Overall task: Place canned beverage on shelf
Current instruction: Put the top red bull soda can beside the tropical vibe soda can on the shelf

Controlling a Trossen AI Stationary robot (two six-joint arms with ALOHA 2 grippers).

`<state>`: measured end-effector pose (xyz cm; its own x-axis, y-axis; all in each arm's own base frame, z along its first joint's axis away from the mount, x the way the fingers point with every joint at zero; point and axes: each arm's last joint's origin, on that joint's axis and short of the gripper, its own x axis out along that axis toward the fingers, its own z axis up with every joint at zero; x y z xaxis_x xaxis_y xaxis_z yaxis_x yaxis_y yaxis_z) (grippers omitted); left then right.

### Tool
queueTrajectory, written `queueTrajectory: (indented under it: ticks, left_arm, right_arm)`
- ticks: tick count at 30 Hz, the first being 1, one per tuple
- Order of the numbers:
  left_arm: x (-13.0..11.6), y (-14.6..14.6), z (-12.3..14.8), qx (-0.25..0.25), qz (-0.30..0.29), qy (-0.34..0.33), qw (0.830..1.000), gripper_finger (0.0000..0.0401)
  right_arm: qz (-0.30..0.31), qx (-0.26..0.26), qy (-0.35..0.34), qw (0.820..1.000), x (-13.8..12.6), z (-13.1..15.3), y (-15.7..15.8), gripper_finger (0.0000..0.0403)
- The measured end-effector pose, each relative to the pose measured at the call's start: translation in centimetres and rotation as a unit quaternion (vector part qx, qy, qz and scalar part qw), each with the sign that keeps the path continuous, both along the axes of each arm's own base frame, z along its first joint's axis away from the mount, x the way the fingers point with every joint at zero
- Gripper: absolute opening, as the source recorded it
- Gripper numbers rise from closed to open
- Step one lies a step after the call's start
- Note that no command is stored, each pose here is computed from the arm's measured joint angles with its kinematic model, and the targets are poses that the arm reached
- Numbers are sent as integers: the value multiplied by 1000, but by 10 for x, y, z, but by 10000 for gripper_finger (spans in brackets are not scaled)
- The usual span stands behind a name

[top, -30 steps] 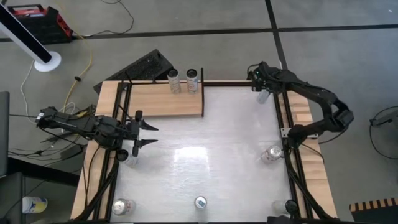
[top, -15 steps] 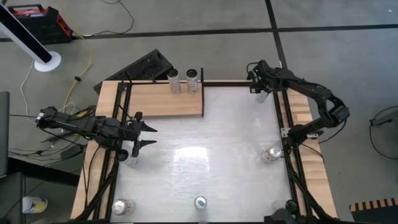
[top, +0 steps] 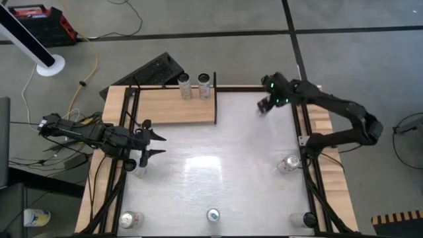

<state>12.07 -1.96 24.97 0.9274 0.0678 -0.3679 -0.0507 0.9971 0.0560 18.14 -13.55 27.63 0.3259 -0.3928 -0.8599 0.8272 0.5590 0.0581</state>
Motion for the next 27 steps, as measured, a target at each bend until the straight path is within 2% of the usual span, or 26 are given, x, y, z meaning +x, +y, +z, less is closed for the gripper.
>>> queueTrajectory:
  ticks: [3, 6, 8, 11, 13, 16, 22, 27]
  left_arm:
    - [0, 0, 0, 9, -4, 1, 1000, 206]
    - [0, 0, 0, 13, 2, 0, 1000, 206]
    - [0, 1, 0, 15, 7, 0, 1000, 206]
    - [0, 1, 0, 15, 8, 0, 1000, 206]
    - [0, 1, 0, 16, 8, 2, 1000, 206]
    - [-1, 1, -1, 17, 8, 7, 1000, 206]
    - [-1, 1, -3, 19, 8, 17, 1000, 206]
    - [-2, 1, -4, 21, 8, 22, 1000, 206]
  right_arm:
    - [94, -4, -6, 996, 18, 4, 38, 263]
    - [195, -3, -8, 981, 34, 4, 80, 263]
    - [263, -1, -1, 965, 43, 1, 109, 263]
    - [368, -6, 22, 930, 52, -7, 149, 263]
    - [413, -11, 16, 910, 56, -11, 171, 263]
    - [439, -7, 3, 898, 62, -16, 193, 263]
    - [441, 12, 29, 897, 70, -34, 214, 263]
    - [448, 9, 31, 894, 81, -45, 221, 263]
